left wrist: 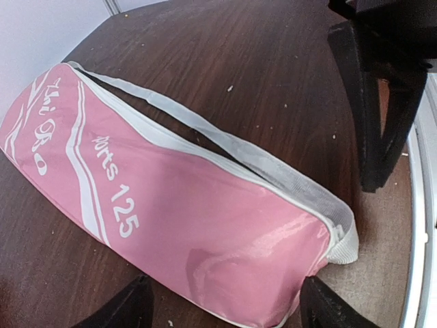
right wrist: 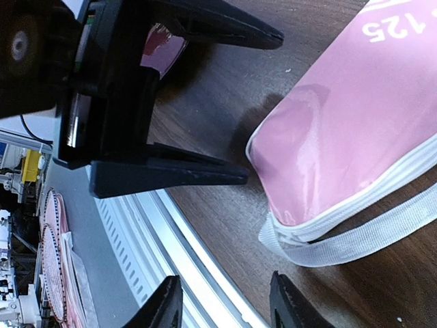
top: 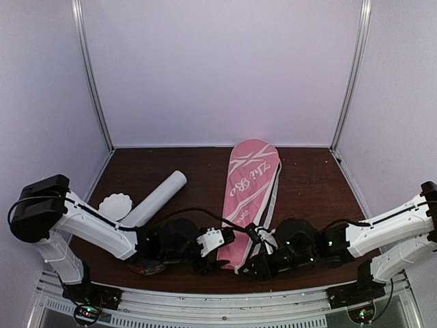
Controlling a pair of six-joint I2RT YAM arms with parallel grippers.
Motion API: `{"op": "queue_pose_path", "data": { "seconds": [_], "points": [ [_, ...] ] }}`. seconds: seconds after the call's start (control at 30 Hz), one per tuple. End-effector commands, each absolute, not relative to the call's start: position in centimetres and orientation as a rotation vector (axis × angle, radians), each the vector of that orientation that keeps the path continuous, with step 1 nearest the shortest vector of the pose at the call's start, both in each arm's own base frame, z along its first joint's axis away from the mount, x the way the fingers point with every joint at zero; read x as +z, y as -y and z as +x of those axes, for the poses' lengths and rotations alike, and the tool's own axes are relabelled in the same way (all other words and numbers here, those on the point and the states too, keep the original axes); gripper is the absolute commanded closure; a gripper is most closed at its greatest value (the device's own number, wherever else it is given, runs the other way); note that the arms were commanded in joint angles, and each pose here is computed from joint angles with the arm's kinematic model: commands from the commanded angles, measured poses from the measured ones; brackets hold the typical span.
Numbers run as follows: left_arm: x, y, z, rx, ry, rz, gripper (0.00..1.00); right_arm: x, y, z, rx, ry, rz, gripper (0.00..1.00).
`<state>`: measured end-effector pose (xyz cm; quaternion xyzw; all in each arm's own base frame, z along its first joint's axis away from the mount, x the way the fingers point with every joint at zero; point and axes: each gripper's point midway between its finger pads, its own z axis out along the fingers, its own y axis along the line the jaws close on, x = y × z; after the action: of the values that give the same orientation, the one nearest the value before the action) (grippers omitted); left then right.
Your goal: Pack up the badminton gear
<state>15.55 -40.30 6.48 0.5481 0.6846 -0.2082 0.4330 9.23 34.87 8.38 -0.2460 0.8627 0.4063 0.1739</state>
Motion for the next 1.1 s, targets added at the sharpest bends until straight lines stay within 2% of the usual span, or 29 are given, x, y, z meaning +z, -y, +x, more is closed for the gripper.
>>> {"op": "queue_pose_path", "data": {
  "seconds": [0.0,0.2,0.37,0.53,0.83,1.07],
  "points": [
    [9.3,40.9,15.4,-0.600,-1.695,1.341,0.23,10.0,-34.2,10.3,1.136,-2.409,-0.698,0.52],
    [9.6,39.9,15.6,-0.580,-1.764,1.332,0.22,11.7,-32.0,13.8,1.073,-2.374,-0.578,0.47],
    [12.3,40.2,20.2,-0.514,-1.894,1.165,0.23,11.9,-28.5,20.6,0.964,-2.401,-0.310,0.50],
    [13.5,43.6,23.9,-0.498,-1.993,1.123,0.24,12.9,-26.8,25.1,0.881,-2.398,-0.242,0.54],
    [8.9,46.6,31.2,-0.413,-2.204,0.979,0.34,13.3,-25.9,28.5,0.784,-2.401,-0.226,0.54],
    [4.2,46.5,31.0,-0.345,-2.318,1.076,0.39,12.0,-26.7,29.2,0.790,-2.436,-0.244,0.57]
  ]
}}
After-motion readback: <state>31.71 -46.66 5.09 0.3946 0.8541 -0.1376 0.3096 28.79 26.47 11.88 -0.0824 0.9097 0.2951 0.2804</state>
